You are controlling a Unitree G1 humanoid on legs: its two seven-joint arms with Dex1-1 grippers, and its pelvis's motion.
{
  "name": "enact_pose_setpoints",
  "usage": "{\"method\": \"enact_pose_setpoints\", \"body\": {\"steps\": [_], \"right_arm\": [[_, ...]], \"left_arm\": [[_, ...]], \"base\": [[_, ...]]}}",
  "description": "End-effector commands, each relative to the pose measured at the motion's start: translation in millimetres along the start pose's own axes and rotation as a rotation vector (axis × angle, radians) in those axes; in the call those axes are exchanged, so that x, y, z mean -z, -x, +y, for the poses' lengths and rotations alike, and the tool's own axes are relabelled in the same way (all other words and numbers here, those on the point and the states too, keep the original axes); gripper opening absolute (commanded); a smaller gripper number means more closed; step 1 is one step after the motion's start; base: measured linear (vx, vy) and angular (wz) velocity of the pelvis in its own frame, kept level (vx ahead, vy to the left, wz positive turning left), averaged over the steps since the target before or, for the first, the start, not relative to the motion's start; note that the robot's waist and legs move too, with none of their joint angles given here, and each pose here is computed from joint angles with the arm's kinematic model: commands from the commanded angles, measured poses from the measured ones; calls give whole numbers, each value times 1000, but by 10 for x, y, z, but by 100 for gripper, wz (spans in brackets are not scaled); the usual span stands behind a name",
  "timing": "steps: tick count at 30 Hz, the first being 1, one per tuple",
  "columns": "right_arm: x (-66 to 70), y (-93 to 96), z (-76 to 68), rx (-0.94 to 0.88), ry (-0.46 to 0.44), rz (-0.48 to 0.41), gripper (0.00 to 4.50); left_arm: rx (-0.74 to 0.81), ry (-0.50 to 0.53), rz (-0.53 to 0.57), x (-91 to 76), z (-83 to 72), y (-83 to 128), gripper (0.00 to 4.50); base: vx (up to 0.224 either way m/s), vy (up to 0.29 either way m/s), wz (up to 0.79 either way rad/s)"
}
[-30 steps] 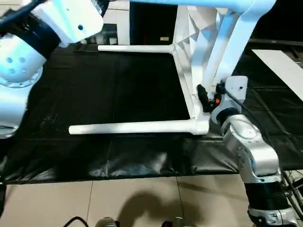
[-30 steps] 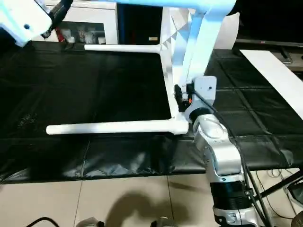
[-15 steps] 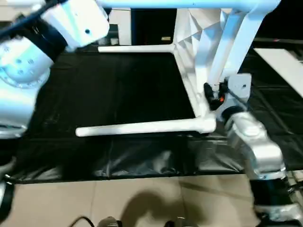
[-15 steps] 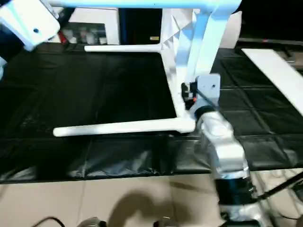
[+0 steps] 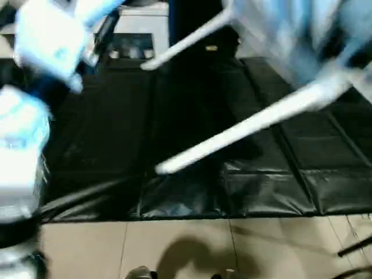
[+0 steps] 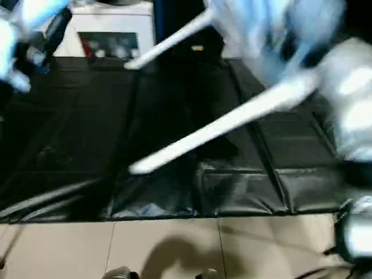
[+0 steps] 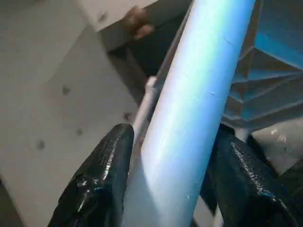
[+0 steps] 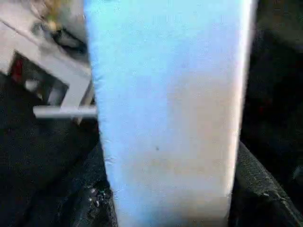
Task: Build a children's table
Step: Flip table
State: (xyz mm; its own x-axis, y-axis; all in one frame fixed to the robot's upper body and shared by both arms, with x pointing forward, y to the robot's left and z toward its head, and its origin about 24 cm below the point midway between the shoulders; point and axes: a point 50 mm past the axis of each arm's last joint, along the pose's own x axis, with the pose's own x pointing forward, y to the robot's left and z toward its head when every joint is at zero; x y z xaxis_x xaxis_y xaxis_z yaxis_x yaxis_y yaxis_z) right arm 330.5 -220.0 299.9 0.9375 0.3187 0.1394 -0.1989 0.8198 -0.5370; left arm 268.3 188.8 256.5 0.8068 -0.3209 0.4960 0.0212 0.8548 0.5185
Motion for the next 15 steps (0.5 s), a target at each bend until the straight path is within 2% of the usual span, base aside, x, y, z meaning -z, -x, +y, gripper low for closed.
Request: {"method": "enact_pose_setpoints", "body": {"steps": [1, 3, 5, 9, 10, 11, 13, 14, 15], "right_arm": [[-94, 58, 18, -166, -114, -53, 258], [-173, 81, 69, -271, -130, -82, 272], [-195, 71, 82, -296, -139, -102, 305], [-211, 64, 89, -324, -133, -136, 336], [-236, 83, 84, -346, -145, -184, 358], [-241, 89, 83, -352, -148, -196, 358], [-295, 178, 39, -392, -208, -300, 377], [-297, 182, 37, -393, -211, -305, 391], [-329, 242, -18, -378, -256, -383, 400]], "left_arm": [[-47, 172, 227, 445, -73, 125, 225], [-58, 199, 270, 543, -133, 189, 224], [-48, 197, 286, 581, -163, 206, 222], [-50, 201, 285, 591, -150, 199, 213], [-45, 196, 289, 612, -136, 198, 211], [-44, 196, 290, 617, -132, 198, 211], [-23, 170, 302, 673, -102, 177, 211], [-22, 170, 302, 675, -101, 176, 211], [-10, 156, 307, 703, -81, 167, 211]], "base": [[0, 0, 0], [0, 0, 0], [0, 0, 0], [-13, 7, 1], [0, 0, 0], [0, 0, 0], [0, 0, 0], [0, 0, 0], [0, 0, 0]]}}
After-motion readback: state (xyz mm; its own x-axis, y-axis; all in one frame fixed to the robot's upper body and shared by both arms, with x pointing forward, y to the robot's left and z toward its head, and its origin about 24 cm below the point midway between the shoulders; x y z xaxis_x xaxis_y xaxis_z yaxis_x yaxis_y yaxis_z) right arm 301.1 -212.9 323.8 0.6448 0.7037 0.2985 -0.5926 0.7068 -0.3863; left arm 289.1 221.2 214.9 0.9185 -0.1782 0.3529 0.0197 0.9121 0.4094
